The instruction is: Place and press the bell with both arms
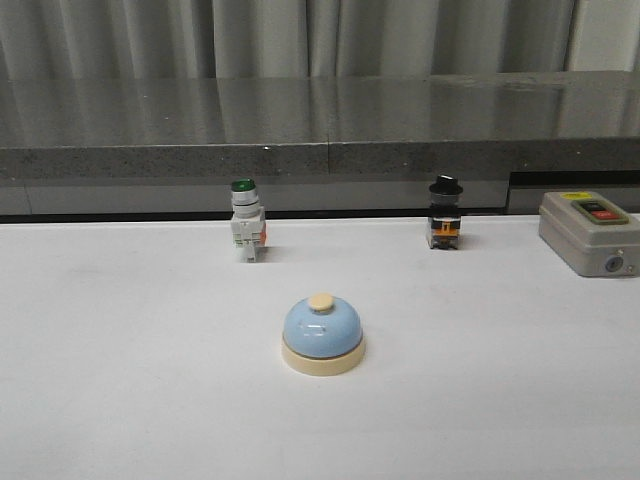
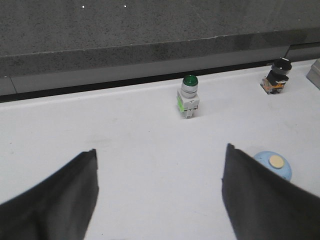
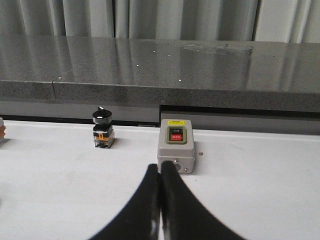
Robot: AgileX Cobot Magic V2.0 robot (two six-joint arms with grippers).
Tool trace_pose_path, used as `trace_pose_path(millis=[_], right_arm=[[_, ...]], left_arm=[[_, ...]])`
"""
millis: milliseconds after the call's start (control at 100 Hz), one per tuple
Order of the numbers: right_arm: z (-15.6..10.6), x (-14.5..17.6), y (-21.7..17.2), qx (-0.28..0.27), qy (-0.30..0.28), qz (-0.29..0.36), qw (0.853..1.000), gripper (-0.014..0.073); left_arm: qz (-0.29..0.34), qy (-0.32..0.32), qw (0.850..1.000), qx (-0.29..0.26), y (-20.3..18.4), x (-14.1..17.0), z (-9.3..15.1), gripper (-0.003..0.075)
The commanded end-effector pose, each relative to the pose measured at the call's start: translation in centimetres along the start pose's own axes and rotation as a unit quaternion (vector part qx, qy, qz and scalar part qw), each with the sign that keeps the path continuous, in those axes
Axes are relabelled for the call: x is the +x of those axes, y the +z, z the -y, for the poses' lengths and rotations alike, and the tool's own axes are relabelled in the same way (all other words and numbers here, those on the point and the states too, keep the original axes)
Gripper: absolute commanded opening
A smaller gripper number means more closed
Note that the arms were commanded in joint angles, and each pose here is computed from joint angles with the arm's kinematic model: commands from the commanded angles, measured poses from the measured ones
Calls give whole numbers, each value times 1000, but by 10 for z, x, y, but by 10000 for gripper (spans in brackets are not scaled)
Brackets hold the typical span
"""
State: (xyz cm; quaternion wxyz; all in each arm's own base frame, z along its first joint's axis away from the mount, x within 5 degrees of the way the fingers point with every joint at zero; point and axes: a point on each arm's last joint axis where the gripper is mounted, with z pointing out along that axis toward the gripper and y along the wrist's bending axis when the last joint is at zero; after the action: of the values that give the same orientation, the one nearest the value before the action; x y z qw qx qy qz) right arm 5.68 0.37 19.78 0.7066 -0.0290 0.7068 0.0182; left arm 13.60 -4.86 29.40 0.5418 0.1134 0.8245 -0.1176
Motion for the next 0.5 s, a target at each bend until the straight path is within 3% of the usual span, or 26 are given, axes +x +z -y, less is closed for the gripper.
trace_pose_path(millis=[0,200,490], right_arm=[[0,-14,-3,3,-3,60,998,-60],[0,-14,-3,3,-3,60,998,-60],[0,-14,-3,3,-3,60,998,-60]], left_arm=[[76,-10,997,3,-15,-9,0,321],[92,-10,996,4,-25,-6,0,-22],[91,-10,996,4,-24,-6,0,-20]])
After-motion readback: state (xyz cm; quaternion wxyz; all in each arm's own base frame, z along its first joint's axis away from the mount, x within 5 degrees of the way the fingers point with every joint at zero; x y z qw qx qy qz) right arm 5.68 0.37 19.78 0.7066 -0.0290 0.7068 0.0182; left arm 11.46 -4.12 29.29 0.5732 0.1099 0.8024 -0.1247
